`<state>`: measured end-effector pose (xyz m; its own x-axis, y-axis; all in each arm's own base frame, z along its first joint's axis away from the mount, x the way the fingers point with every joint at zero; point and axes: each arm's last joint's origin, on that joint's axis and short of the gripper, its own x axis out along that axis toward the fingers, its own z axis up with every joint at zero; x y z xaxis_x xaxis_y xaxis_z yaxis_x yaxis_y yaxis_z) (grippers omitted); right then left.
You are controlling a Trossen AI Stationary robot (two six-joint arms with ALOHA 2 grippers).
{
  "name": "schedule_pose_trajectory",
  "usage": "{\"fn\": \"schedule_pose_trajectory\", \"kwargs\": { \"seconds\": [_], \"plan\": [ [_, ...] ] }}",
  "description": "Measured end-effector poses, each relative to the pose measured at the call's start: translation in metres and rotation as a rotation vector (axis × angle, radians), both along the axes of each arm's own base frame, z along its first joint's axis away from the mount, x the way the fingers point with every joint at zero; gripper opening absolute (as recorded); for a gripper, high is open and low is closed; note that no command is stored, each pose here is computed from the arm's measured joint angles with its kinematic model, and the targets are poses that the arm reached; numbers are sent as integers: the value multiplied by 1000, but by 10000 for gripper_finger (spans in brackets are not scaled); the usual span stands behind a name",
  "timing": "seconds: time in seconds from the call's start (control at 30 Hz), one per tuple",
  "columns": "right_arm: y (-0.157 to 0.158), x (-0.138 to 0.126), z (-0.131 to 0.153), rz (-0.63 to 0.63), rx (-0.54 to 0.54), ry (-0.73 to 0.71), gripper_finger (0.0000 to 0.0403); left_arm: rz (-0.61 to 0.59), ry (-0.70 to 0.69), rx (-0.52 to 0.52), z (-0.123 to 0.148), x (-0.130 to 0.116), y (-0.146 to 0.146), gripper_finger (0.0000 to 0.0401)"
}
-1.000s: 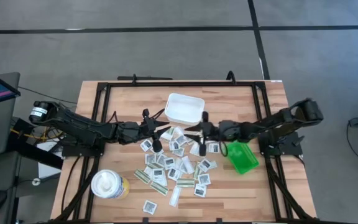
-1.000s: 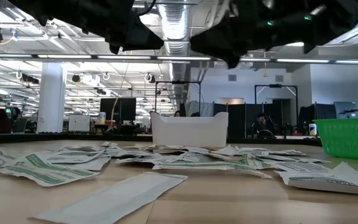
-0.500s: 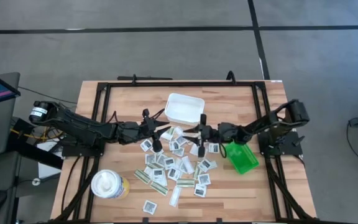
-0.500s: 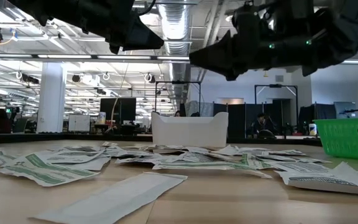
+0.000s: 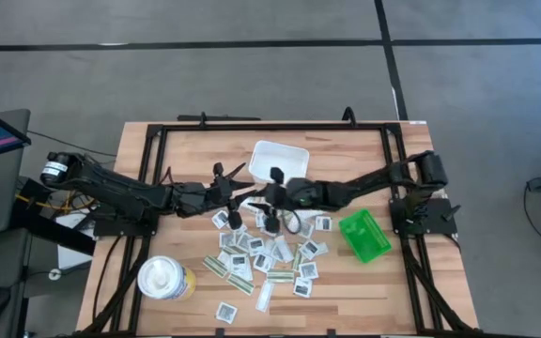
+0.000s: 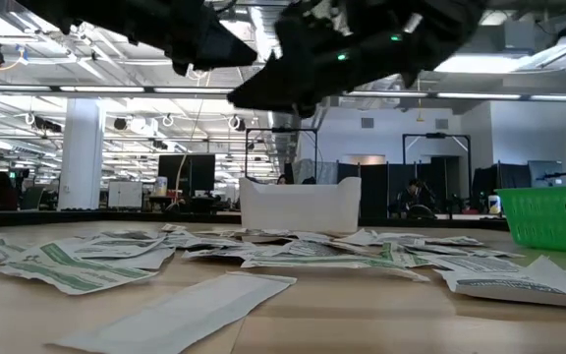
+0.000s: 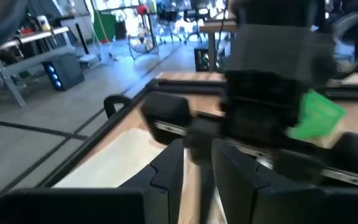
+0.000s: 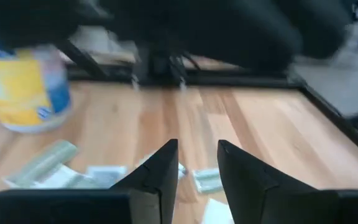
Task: Pick & Place First Aid Supplies
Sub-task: Put the bandage pack into the green bin
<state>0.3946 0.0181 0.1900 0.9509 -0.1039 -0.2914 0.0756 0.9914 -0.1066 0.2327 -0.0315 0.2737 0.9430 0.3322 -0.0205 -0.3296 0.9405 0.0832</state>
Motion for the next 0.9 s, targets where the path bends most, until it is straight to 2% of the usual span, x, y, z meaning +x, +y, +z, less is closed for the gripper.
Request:
{"fn": "schedule_pose_trajectory", "kwargs": {
  "seconds": [0.13,0.2,0.37,0.53,0.7,0.9],
  "plan": [
    [-12,14,14,-34,1,-43,107,-13,49,10,2,-10,-1,85],
    [-18,18,12,-49,2,-45,107,-17,75,7,2,-16,0,85],
    [-30,17,2,-105,9,21,107,-50,122,-86,-13,-19,-1,85],
    [-23,5,-10,-91,3,239,107,-46,230,-81,-41,-9,-1,85],
    [-7,-17,-13,-85,38,474,107,-33,220,-91,-47,1,1,85],
    [3,-42,-30,-179,138,755,107,-35,206,-113,-47,2,1,85]
  ]
}}
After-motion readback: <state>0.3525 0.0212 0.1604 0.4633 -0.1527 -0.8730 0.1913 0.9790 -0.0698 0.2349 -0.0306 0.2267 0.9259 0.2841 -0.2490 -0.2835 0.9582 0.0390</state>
